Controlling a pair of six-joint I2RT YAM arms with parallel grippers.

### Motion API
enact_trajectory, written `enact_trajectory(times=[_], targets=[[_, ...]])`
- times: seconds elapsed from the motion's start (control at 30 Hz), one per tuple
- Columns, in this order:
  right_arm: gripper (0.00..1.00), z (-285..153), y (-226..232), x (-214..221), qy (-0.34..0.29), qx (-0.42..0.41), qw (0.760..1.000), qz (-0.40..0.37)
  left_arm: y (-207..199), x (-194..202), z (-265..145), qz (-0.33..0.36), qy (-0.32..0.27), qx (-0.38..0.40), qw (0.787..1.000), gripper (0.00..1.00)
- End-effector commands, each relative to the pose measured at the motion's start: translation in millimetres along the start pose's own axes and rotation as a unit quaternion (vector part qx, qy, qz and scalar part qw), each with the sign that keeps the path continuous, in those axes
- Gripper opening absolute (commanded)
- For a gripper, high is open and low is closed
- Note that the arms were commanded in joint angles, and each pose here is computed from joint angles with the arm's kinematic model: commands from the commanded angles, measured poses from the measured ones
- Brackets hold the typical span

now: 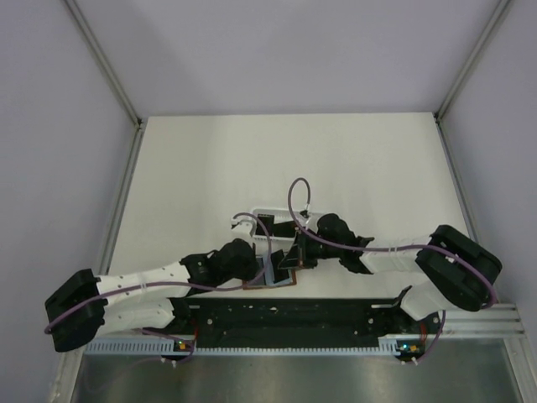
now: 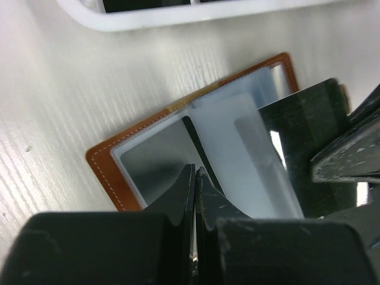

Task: Put the credit cards into the card holder
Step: Insert the credit card into the card holder.

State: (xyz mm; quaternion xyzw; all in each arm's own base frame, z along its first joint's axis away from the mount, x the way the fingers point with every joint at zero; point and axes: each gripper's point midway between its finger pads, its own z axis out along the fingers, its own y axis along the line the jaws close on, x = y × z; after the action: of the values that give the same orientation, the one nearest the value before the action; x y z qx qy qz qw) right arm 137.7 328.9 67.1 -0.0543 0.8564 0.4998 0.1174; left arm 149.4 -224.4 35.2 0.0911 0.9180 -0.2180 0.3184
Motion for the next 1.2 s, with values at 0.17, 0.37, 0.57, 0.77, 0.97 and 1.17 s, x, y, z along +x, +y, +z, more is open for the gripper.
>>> enact_trajectory(times=[0.17, 0.37, 0.57, 0.77, 0.97, 1.17], targets=[[0.00, 18.2, 28.1, -5.4, 0.012, -0.044, 0.999, -0.026, -2.9, -38.4, -28.7, -0.046, -0.090, 0.017, 0.995, 0.00], [0.00, 31.4, 27.7, -2.8, 0.027, -0.042, 0.998, -0.024, -4.4, -49.6, -43.5, -0.056, -0.119, 0.035, 0.991, 0.00], [0.00, 43.7, 30.3, 0.6, 0.038, -0.042, 0.998, -0.026, -8.4, -50.0, -45.3, -0.048, -0.125, 0.052, 0.990, 0.00], [0.00, 50.0, 14.1, 1.9, 0.035, -0.014, 0.999, -0.012, -4.8, -34.5, -32.4, -0.048, -0.097, 0.043, 0.993, 0.00], [0.00, 47.8, 8.9, 1.1, 0.016, -0.013, 1.000, 0.000, 4.6, -15.2, -17.5, -0.071, -0.076, 0.028, 0.994, 0.00], [0.00, 44.8, 9.0, 1.8, 0.008, -0.019, 1.000, 0.007, 15.7, 3.4, -5.2, -0.071, -0.047, 0.004, 0.996, 0.00]])
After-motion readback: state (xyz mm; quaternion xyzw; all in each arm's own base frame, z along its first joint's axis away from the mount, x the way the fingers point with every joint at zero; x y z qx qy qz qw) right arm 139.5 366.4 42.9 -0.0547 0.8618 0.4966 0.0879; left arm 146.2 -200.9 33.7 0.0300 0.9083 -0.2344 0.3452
